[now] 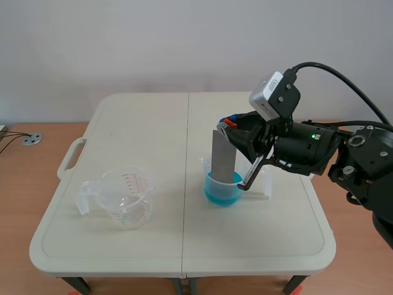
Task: Hold the metal plate by the orange handle, dip it into the blue solution, take it out and point at it, then put the plate back in the beaker on the left.
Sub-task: 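Hold the plate still in the solution, then raise the plate and point at it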
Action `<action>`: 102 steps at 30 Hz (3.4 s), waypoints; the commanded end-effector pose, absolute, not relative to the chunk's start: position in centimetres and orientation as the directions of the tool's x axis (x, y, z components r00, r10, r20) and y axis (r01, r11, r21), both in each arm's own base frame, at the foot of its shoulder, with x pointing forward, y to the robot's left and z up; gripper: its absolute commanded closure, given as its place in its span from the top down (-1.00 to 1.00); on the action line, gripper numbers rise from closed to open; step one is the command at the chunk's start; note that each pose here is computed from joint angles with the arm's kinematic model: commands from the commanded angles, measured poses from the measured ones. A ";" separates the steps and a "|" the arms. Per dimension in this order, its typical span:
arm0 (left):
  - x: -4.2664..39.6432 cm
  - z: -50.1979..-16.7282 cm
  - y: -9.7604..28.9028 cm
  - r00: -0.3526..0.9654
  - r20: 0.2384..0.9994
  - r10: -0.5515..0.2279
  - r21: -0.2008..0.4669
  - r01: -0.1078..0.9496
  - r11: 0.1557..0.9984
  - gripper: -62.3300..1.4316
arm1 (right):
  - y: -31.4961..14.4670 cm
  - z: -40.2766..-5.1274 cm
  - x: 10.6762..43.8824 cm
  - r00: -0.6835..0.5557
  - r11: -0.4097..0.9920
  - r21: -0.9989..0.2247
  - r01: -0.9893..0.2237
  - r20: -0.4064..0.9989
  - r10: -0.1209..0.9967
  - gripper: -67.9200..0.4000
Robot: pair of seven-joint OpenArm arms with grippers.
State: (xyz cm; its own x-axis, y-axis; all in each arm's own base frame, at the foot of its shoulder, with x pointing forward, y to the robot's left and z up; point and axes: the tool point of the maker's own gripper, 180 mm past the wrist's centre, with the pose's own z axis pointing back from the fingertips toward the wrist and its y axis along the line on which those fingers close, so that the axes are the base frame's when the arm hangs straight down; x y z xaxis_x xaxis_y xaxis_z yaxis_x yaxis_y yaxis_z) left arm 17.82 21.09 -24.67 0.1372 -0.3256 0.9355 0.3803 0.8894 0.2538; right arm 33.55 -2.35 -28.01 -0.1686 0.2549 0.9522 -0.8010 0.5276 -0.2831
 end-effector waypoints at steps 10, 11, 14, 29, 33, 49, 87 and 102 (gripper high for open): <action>18.1 -23.9 21.0 0.112 0.940 -0.324 0.261 0.379 0.888 -0.80 | -2.6 -27.4 34.0 -0.187 0.525 -0.302 -0.796 0.947 0.261 -0.96; 18.1 -23.9 21.0 0.112 0.940 -0.324 0.261 0.379 0.888 -0.80 | -2.6 -27.4 34.0 -0.187 0.525 -0.302 -0.796 0.947 0.261 -0.96; 18.1 -23.9 21.0 0.112 0.940 -0.324 0.261 0.379 0.888 -0.80 | -2.6 -27.4 34.0 -0.187 0.525 -0.302 -0.796 0.947 0.261 -0.96; 18.1 -23.9 21.0 0.112 0.940 -0.324 0.261 0.379 0.888 -0.80 | -2.6 -27.3 34.0 -0.191 0.525 -0.302 -0.796 0.948 0.255 -0.96; 18.1 -23.9 21.0 0.111 0.940 -0.324 0.261 0.379 0.888 -0.80 | -2.6 -26.9 34.0 -0.204 0.524 -0.305 -0.795 0.948 0.244 -0.96; 18.1 -23.9 21.0 0.109 0.940 -0.324 0.262 0.379 0.888 -0.80 | -2.4 -22.1 33.6 -0.344 0.487 -0.412 -0.770 0.911 0.227 -0.96; 29.6 -20.4 9.7 -0.107 0.936 -0.335 0.334 0.565 0.754 -0.80 | -3.0 -12.0 30.5 -0.571 0.514 -0.595 -0.618 0.789 0.227 -0.96; 33.3 -22.8 4.7 -0.091 0.944 -0.318 0.298 0.652 0.698 -0.80 | -3.1 -11.9 30.5 -0.573 0.515 -0.598 -0.614 0.786 0.230 -0.96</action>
